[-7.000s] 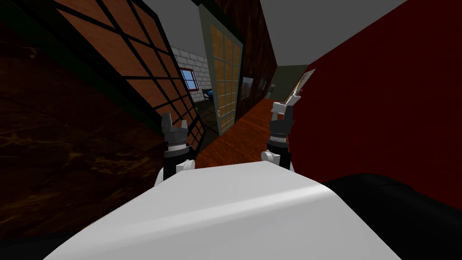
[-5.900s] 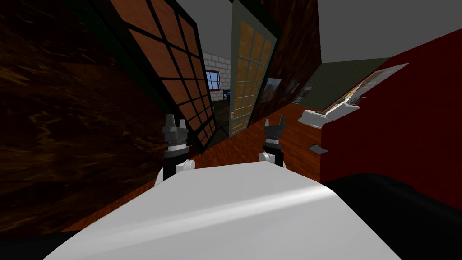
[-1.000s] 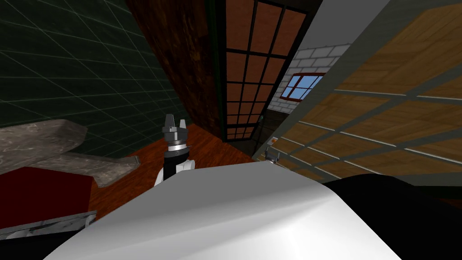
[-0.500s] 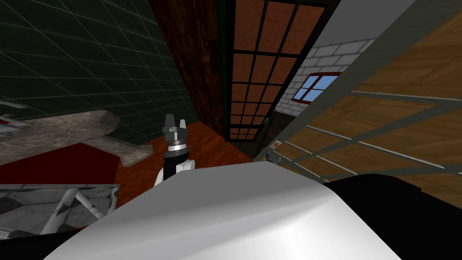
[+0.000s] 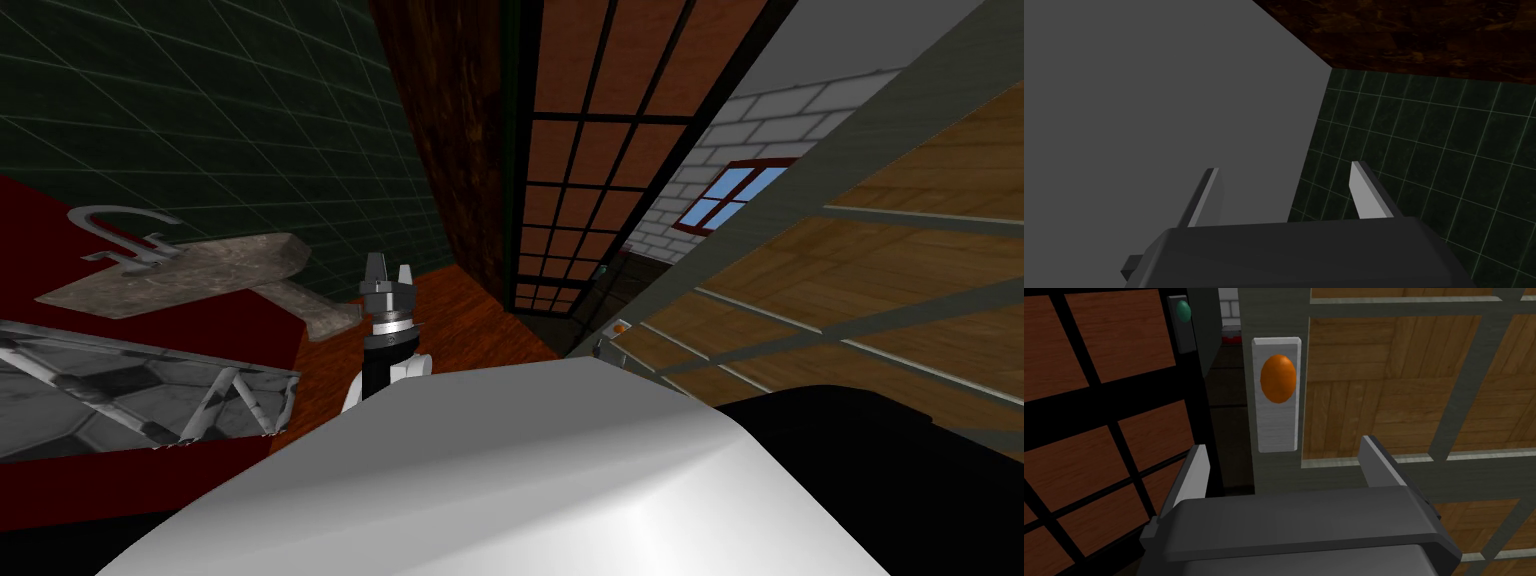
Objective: Push the door open
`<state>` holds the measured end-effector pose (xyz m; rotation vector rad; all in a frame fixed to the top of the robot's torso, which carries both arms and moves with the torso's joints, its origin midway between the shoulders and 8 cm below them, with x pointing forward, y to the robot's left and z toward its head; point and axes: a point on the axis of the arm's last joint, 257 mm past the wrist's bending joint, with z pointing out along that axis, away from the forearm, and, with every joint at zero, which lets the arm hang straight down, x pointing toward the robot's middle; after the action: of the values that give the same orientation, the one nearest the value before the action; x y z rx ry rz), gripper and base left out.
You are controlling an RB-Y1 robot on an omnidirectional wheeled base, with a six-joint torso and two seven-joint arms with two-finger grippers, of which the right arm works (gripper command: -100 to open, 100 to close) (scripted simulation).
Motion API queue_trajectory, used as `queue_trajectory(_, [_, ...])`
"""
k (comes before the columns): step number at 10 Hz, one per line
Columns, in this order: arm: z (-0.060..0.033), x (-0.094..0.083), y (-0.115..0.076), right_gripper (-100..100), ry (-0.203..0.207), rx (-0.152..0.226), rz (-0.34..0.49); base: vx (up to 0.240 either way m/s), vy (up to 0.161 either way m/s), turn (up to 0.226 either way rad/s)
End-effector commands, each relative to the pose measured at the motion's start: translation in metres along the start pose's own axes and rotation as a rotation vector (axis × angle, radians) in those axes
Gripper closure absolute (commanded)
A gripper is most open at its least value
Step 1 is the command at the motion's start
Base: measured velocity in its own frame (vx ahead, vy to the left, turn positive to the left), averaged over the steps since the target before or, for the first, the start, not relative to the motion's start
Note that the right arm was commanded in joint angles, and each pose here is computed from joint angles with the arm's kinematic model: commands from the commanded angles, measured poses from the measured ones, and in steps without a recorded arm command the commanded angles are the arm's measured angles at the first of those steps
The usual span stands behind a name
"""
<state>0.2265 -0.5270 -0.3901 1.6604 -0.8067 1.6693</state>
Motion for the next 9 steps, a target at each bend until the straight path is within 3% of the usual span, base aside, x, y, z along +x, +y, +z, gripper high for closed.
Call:
queue_trajectory(1, [-0.0018,-0.0058,0.0070,-100,-0.009,-0.015,0.010,-0.042,-0.046,0.111])
queue_trajectory(3, [-0.0015,-0.0048,0.0050,-100,-0.006,-0.012,0.007,0.010,-0.050,0.015])
queue_trajectory(9, [0.0017,-0.0076,0.0056,-100,-0.007,-0.023,0.009,0.120,-0.168,0.023])
